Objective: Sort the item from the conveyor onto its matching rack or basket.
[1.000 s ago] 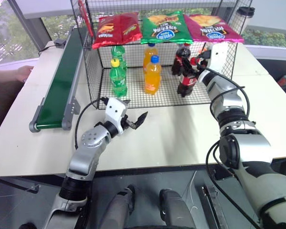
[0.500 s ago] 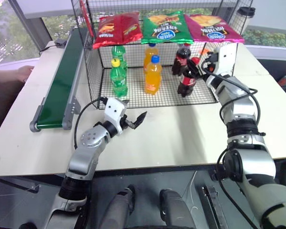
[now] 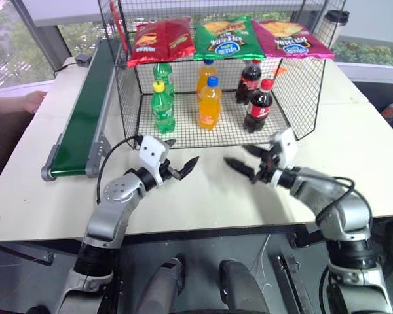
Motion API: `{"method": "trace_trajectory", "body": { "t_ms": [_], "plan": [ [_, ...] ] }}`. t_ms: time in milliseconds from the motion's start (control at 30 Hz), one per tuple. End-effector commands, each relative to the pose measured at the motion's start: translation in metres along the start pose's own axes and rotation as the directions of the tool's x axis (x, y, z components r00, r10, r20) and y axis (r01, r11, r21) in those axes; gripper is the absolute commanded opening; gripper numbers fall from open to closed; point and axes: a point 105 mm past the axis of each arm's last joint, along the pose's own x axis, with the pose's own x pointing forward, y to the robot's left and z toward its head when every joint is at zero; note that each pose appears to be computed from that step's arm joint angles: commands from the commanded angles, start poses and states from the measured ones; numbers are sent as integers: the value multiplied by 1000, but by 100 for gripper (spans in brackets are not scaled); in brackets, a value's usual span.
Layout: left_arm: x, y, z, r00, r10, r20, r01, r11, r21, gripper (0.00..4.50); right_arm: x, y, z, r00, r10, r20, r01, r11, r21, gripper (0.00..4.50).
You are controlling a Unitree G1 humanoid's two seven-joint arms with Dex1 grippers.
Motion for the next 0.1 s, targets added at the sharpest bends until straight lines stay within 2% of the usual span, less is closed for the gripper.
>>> {"method": "trace_trajectory", "body": {
  "t_ms": [33,100],
  "plan": [
    [-7,5,12,999,18,40,-19,999,27,450,4,8,10,999,21,45,-20,999,-30,444],
    [-9,8,11,998,38,42,-39,998,39,450,8,9,11,998,25,51,-23,999,-29,444]
  ]
}}
